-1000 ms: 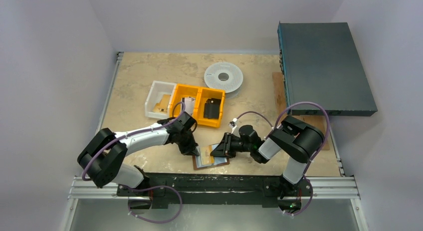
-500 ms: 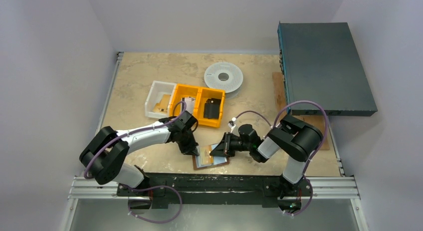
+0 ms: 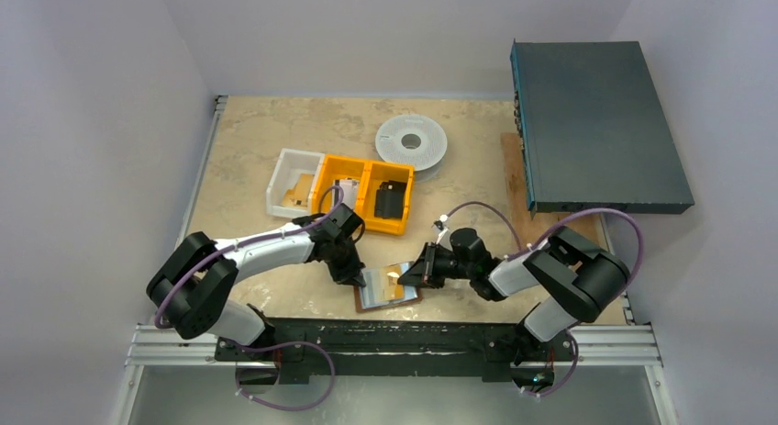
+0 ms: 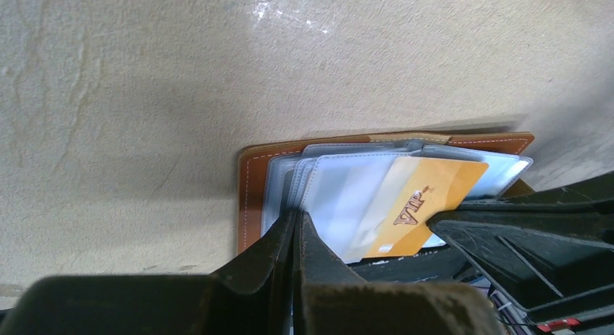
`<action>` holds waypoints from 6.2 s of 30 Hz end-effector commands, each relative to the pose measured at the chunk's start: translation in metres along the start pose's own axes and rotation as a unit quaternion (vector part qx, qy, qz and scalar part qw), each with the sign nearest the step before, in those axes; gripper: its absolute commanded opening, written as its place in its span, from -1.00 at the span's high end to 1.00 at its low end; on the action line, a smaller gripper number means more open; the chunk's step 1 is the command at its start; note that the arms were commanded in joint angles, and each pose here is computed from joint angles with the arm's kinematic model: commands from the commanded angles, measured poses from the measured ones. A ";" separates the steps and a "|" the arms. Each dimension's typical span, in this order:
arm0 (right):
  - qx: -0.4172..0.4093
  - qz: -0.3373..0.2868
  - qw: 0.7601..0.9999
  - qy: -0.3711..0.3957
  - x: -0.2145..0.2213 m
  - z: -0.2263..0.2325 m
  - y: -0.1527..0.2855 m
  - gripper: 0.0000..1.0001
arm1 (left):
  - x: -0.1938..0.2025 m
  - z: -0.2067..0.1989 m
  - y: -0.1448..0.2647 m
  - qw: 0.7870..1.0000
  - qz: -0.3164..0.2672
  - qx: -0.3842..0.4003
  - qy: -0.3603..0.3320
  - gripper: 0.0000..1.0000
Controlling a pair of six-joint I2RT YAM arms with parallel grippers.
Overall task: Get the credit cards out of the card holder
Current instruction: Remove the credit card from the card holder, then place the credit card in the storage box, then remove the credit card from the card holder.
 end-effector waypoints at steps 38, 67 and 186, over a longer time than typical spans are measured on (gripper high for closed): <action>-0.158 -0.014 0.982 0.098 -0.094 0.182 0.025 1.00 | -0.065 -0.045 0.161 0.911 -0.124 0.366 -0.147 -0.41; -0.087 -0.061 0.985 0.135 -0.110 0.179 0.030 -0.98 | -0.076 -0.051 0.168 0.906 -0.123 0.381 -0.136 1.00; 0.343 0.044 0.900 0.264 0.016 0.048 -0.080 0.61 | -0.049 0.040 0.097 0.981 -0.104 0.086 -0.137 -0.13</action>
Point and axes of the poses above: each gripper's point midway between its finger pads, its own y axis back along the fingers, its own z axis along the line the jaws close on, x = y × z, the point moved 4 cm from there along y, back along the fingers, and after that the axes turned 1 degree about y, right-handed, at the moved point
